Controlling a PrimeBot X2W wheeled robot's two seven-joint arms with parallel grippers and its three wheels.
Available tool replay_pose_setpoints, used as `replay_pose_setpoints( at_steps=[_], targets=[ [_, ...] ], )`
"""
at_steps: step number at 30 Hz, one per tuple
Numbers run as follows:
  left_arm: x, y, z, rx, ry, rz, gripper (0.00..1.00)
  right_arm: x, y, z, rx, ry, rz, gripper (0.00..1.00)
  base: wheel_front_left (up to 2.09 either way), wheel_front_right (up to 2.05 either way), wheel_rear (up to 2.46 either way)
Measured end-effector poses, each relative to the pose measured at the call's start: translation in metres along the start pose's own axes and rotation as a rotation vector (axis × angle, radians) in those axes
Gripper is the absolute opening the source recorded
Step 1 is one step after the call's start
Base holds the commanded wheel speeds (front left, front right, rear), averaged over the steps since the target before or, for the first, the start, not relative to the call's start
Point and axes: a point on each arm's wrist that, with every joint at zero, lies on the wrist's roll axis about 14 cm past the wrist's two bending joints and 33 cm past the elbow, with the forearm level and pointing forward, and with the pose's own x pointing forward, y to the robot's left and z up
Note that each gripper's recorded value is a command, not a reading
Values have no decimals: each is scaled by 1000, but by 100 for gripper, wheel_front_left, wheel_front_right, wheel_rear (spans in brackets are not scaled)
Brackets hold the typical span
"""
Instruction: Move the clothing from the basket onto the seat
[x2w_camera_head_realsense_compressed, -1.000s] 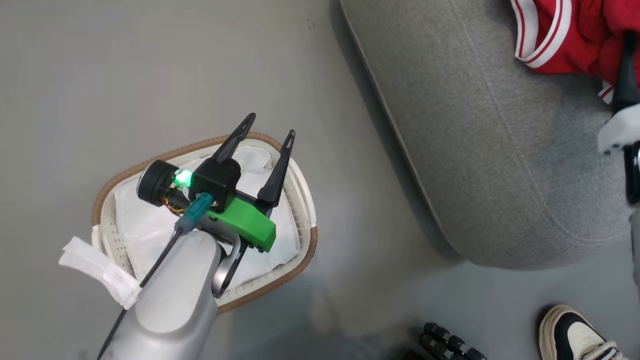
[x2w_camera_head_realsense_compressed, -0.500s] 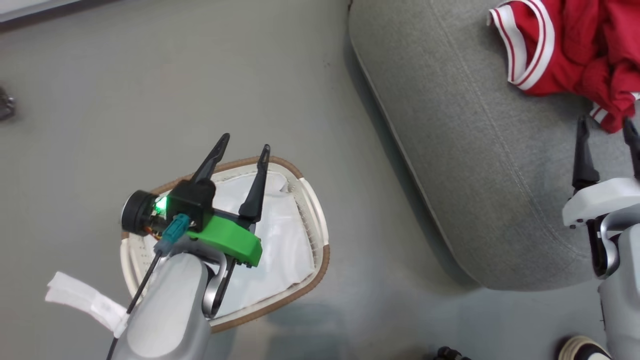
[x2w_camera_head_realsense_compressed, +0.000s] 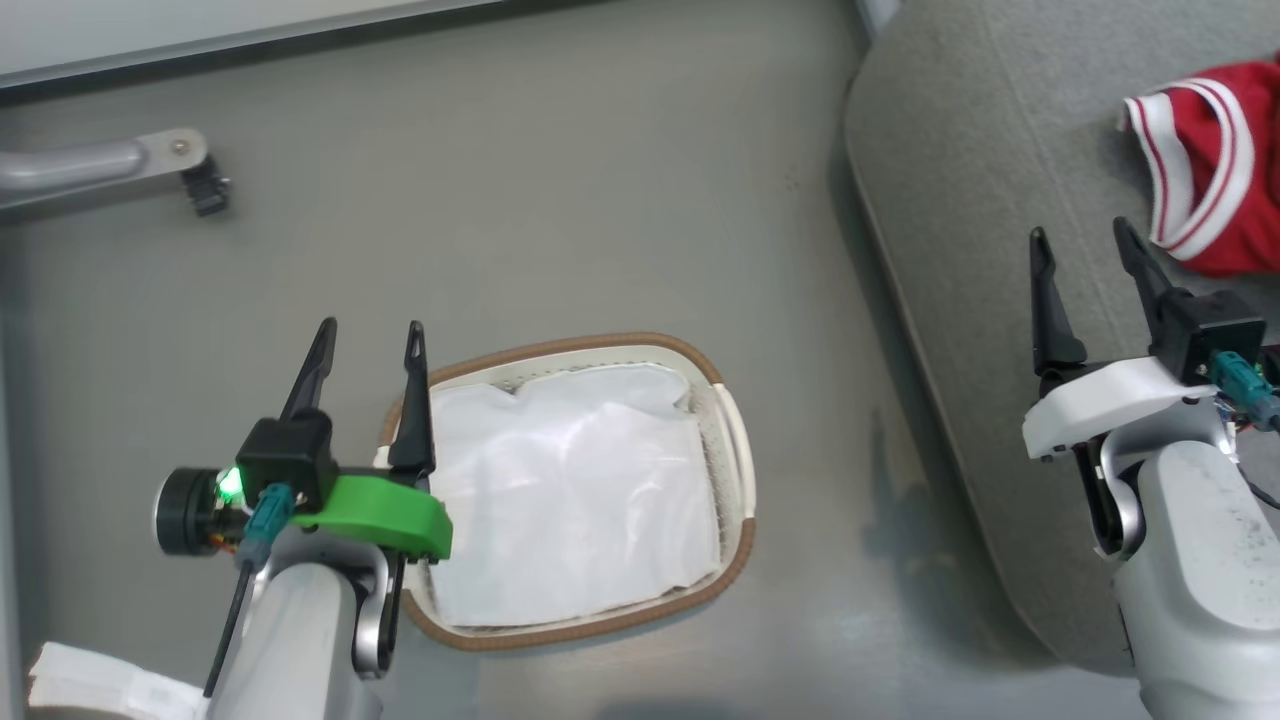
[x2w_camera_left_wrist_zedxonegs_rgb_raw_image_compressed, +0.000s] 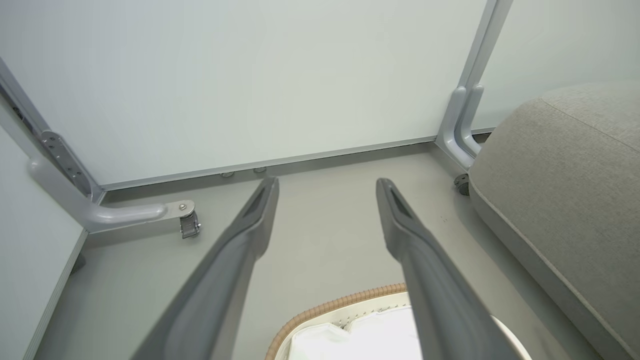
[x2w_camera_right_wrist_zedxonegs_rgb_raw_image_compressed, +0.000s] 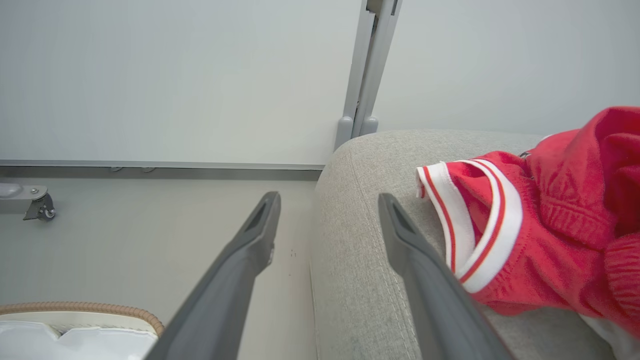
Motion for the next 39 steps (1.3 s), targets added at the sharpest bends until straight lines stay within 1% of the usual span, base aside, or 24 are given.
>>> replay_pose_setpoints(
  at_steps=[6, 10, 16, 26, 31, 32, 37, 39],
  targets=[
    [-32, 45, 4, -3, 1, 155, 100, 10, 41, 12, 39, -39, 88, 100, 0, 0, 0],
    [-49, 60, 13, 8, -16, 211, 100, 7, 58, 17, 60, -50, 122, 100, 0, 0, 0],
    [-74, 66, 15, -8, -18, 248, 100, -10, 79, 18, 80, -44, 167, 100, 0, 0, 0],
    [-107, 65, 18, -34, -33, 266, 100, -43, 84, 12, 102, -18, 176, 100, 0, 0, 0],
    [-120, 64, 16, -57, -32, 270, 100, -52, 86, 13, 107, -19, 181, 100, 0, 0, 0],
    [-123, 64, 15, -66, -31, 270, 0, -54, 87, 12, 106, -15, 183, 0, 0, 0, 0],
    [-127, 62, -1, -79, 17, 273, 0, -65, 90, -10, 124, 54, 179, 0, 0, 0, 0],
    [-128, 63, -2, -113, 22, 284, 0, -66, 88, -12, 157, 70, 165, 0, 0, 0, 0]
  ],
)
